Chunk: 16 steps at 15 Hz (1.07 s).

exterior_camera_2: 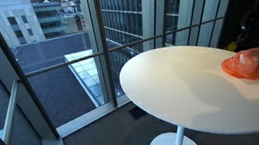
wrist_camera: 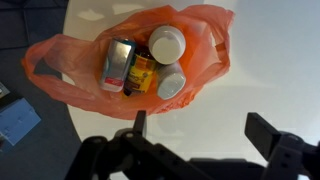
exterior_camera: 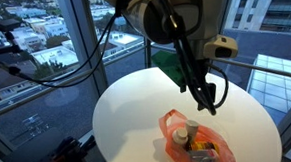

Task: Remove the roll on stick from the plastic bag and put it on the table

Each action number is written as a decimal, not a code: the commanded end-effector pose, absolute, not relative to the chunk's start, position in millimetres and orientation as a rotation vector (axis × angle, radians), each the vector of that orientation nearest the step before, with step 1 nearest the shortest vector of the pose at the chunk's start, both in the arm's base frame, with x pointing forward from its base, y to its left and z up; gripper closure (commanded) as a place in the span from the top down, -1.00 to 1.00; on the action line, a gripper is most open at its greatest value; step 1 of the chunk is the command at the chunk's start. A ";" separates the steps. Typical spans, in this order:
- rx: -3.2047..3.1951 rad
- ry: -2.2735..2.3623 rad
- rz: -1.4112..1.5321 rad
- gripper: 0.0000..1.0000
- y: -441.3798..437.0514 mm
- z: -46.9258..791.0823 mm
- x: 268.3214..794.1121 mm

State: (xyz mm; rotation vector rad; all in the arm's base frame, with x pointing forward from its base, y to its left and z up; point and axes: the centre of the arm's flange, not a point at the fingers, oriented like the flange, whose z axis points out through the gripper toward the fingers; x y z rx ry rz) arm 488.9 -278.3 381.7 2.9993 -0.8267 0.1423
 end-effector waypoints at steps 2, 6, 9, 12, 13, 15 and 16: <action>2.886 -1.008 0.134 1.00 -300.1 363.5 500.0; 2.830 -1.128 0.023 1.00 -308.7 339.9 497.7; 2.808 -1.182 -0.034 1.00 -311.8 328.5 497.4; 2.829 -1.169 -0.018 1.00 -307.0 320.4 489.7; 2.824 -1.177 -0.021 1.00 -307.4 319.7 490.5; 2.821 -1.183 -0.022 1.00 -307.9 320.8 491.5; 2.821 -1.183 -0.022 1.00 -308.0 321.4 491.8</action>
